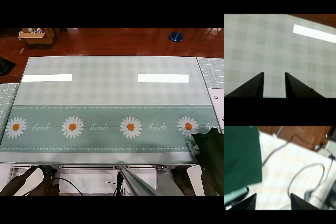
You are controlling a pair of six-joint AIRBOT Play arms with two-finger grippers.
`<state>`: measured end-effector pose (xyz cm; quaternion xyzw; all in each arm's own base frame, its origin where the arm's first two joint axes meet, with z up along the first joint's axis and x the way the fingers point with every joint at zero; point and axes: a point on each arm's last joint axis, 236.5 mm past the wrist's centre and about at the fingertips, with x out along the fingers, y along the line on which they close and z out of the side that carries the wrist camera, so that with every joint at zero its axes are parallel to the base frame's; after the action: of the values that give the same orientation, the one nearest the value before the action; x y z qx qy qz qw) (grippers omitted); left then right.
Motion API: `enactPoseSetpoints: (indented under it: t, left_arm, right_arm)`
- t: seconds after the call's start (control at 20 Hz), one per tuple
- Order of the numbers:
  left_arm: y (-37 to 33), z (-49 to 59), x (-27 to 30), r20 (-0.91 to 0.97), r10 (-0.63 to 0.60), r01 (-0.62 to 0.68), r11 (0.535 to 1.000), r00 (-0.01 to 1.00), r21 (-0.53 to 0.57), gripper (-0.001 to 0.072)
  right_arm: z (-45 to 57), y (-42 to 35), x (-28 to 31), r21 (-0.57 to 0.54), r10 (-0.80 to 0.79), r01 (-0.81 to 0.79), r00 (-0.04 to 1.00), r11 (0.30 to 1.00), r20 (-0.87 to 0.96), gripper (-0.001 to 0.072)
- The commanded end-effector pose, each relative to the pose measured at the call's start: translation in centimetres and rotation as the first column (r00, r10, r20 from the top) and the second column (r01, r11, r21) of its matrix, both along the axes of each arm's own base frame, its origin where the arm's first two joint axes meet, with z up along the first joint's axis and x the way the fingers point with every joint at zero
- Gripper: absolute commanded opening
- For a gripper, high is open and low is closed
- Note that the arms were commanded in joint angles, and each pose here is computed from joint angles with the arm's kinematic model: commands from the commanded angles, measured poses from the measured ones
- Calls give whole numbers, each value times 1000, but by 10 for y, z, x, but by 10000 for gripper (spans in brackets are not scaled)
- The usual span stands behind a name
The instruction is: Fold the shirts.
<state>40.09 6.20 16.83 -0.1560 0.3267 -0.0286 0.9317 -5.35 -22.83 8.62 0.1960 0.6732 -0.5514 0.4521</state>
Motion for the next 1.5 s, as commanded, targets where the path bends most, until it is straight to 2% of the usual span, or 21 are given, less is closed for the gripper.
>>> enactPoseSetpoints:
  t: [0.0,0.05,0.1,0.2,0.3,0.4,0.45,0.5,0.55,0.7,0.8,0.95,1.1,1.2,1.3,1.45]
  left_arm:
    - [-2,-9,3,-25,-10,10,1000,1000,-11,455]
    - [-8,-16,3,-49,-30,29,999,998,-21,634]
    - [-20,-26,2,-82,-70,68,997,994,-32,665]
    - [-51,-42,4,-129,-174,171,985,976,-34,664]
    - [-85,-56,11,-152,-252,247,968,956,-49,663]
    - [-115,-81,12,-225,-302,296,953,926,-59,663]
    - [-126,-97,8,-279,-320,320,946,905,-47,664]
    - [-137,-114,3,-337,-345,357,934,876,-27,672]
    - [-145,-128,-2,-383,-362,388,922,850,-10,718]
    - [-165,-161,-16,-498,-379,441,898,780,6,718]
    - [-171,-174,-22,-545,-358,424,905,759,-3,718]
    - [-164,-180,-24,-573,-324,434,899,753,62,718]
    - [-139,-182,-20,-596,-191,337,931,780,142,718]
    - [-132,-183,-19,-598,-161,319,933,785,167,716]
    - [-123,-183,-16,-594,-108,274,941,797,197,714]
    - [-123,-180,-7,-563,-108,265,942,820,205,714]
  right_arm:
    - [-3,-48,117,-217,274,-205,888,954,368,494]
    - [6,-48,179,-277,361,-245,767,929,530,493]
    - [14,-34,241,-284,410,-297,624,912,665,491]
    - [6,21,325,-184,422,-481,453,857,785,491]
    - [-17,79,373,-98,457,-660,398,745,795,495]
    - [-42,126,402,-58,516,-780,353,623,780,500]
    - [-53,149,410,-44,548,-834,321,550,772,608]
    - [-62,166,415,-29,576,-870,301,493,760,608]
    - [-69,182,417,-20,607,-901,276,433,745,608]
    - [-72,203,427,-80,714,-953,161,292,681,608]
    - [-70,204,437,-136,770,-962,101,238,630,608]
    - [-68,208,442,-160,783,-962,78,222,617,608]
    - [-68,205,442,-160,782,-958,93,239,616,608]
    - [-67,205,443,-165,782,-956,91,241,616,607]
    - [-66,204,446,-174,768,-944,113,282,630,607]
    - [-64,204,450,-186,753,-929,131,320,644,607]
